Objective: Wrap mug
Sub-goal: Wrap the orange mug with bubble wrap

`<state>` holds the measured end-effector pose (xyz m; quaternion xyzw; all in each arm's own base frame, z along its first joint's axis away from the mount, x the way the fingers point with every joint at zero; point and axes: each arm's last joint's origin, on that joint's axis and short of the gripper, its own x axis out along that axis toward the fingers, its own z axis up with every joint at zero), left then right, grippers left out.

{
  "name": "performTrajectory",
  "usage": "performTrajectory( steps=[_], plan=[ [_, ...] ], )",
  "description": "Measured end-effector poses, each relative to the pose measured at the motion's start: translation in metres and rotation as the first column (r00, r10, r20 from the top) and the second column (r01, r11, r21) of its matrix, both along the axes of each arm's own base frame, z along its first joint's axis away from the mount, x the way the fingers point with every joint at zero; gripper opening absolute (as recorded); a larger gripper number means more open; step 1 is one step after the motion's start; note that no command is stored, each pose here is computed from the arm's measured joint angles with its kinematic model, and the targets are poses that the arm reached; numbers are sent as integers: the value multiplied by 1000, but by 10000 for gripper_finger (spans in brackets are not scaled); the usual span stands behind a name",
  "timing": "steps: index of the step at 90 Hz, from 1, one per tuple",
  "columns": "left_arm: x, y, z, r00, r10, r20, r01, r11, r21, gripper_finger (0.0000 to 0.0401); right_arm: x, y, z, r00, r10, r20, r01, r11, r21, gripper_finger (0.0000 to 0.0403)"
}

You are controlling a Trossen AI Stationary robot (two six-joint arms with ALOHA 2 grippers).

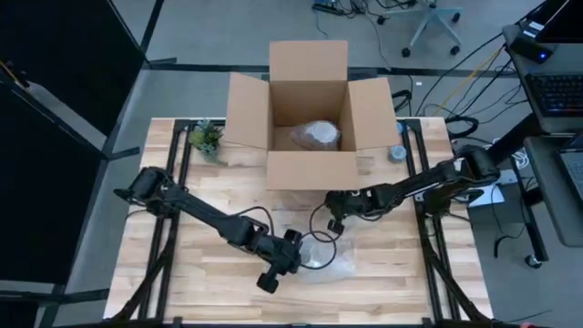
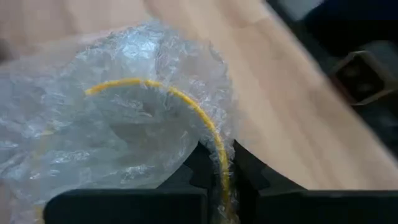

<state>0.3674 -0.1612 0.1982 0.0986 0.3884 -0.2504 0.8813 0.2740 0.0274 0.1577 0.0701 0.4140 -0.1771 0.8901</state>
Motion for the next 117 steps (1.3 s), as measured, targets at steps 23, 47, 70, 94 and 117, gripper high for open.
performTrajectory(
  steps=[23,47,70,94,117],
  plan=[
    [5,-8,-13,1000,-22,3,22,1000,-12,7,-10,5,45,979,26,203,-19,999,-36,1],
    [6,-9,-12,1000,-24,8,24,1000,-20,7,-22,16,63,962,34,272,-40,999,15,0],
    [8,-18,-3,1000,-23,-10,23,999,-24,7,-23,12,34,997,-38,64,37,999,22,23],
    [6,-21,-2,999,-27,-23,27,999,-24,7,-10,1,-3,992,-110,-69,111,994,12,137],
    [5,-22,-2,999,-29,-24,28,999,-24,7,10,-12,-36,989,-121,-87,120,993,-22,208]
  ],
)
